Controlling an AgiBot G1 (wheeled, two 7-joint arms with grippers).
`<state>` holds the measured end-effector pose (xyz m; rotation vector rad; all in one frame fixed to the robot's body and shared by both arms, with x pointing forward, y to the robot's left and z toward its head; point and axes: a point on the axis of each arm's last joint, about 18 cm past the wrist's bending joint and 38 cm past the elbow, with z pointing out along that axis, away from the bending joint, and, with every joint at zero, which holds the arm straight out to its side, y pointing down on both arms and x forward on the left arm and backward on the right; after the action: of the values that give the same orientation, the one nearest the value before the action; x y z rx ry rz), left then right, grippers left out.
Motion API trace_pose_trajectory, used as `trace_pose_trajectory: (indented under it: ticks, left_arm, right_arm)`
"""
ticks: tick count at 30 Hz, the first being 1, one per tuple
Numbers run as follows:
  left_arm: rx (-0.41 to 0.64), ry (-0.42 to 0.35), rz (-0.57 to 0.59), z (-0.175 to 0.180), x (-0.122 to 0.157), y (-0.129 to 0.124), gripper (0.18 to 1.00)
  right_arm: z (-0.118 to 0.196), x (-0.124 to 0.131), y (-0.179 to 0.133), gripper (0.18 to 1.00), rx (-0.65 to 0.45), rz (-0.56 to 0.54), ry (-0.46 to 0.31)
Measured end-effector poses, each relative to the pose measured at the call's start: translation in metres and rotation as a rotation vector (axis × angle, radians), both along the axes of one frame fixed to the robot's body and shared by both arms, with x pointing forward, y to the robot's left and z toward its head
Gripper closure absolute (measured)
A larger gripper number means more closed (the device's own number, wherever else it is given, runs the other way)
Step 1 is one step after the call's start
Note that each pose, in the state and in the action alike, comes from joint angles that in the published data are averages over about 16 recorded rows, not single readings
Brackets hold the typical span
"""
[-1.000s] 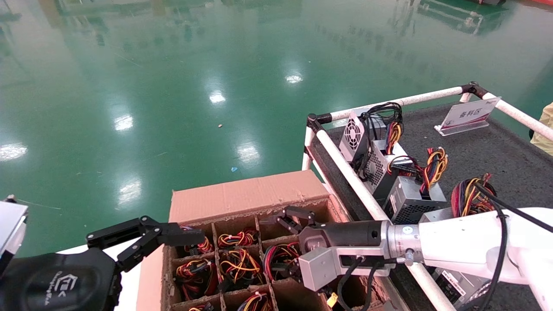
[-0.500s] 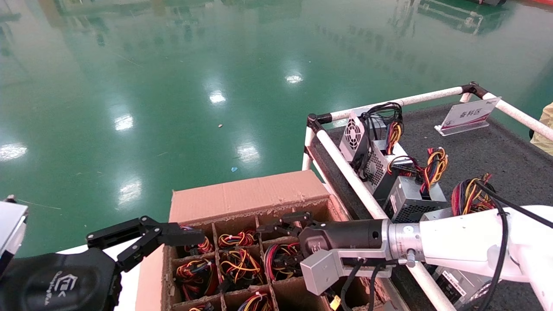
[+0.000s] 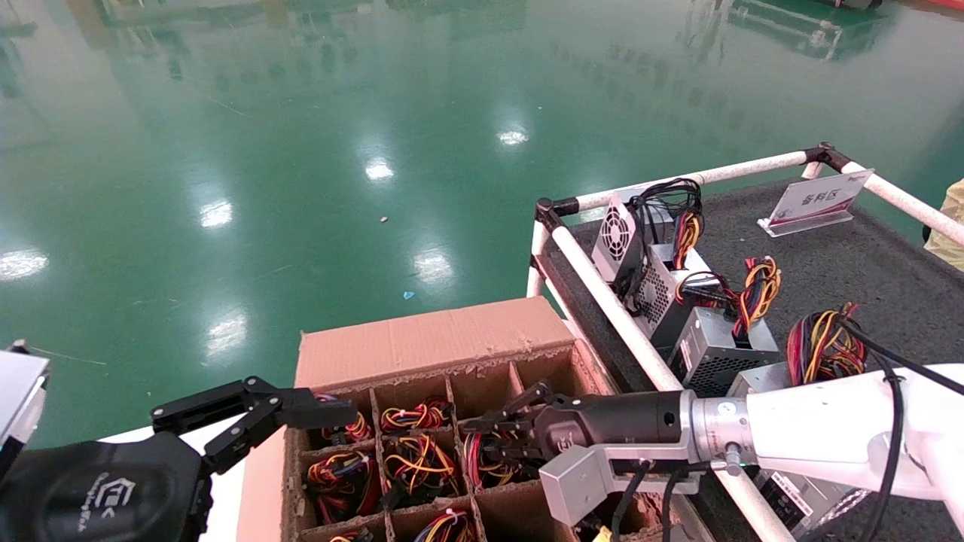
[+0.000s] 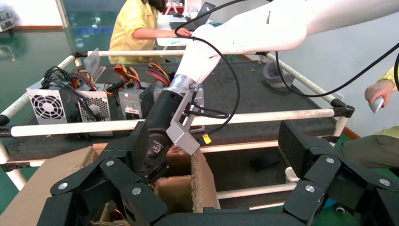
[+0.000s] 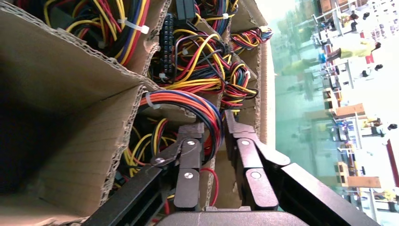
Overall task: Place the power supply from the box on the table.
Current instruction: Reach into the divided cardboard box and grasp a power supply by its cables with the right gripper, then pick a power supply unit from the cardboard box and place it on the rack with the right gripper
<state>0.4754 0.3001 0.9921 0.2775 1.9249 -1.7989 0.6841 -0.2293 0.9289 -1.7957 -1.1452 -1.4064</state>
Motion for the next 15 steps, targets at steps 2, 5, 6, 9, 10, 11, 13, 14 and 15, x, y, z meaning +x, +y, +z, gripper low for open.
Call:
trace_pose_trajectory:
  ticks: [2,5,6,9,10,11,13,14,15]
  left_arm:
    - [0.000,0.000,0.000,0.000,0.000,0.000,0.184]
    - [0.000,0.000,0.000,0.000,0.000,0.000,0.184]
    - [0.000,0.000,0.000,0.000,0.000,0.000,0.184]
    - [0.000,0.000,0.000,0.000,0.000,0.000,0.184]
    - [0.000,0.000,0.000,0.000,0.000,0.000,0.184]
    - [0.000,0.000,0.000,0.000,0.000,0.000,0.184]
    - [0.000,0.000,0.000,0.000,0.000,0.000,0.184]
    - [0.000,0.000,0.000,0.000,0.000,0.000,0.184]
    - [0.000,0.000,0.000,0.000,0.000,0.000,0.184]
  right_arm:
    - [0.002,0.000,-0.001,0.856,0.010,-0.002,0.001]
    - [0.008,-0.002,-0.004,0.894,0.034,-0.001,0.000]
    - [0.011,-0.002,-0.005,0.905,0.044,0.000,-0.002]
    - [0.023,-0.006,-0.008,0.938,0.084,0.006,-0.010]
    - [0.028,-0.007,-0.009,0.944,0.101,0.010,-0.013]
    - [0.035,-0.009,-0.010,0.949,0.118,0.014,-0.017]
    - [0.049,-0.013,-0.013,0.960,0.155,0.024,-0.028]
    - [0.057,-0.016,-0.015,0.965,0.175,0.031,-0.034]
    - [0.066,-0.018,-0.016,0.971,0.196,0.037,-0.042]
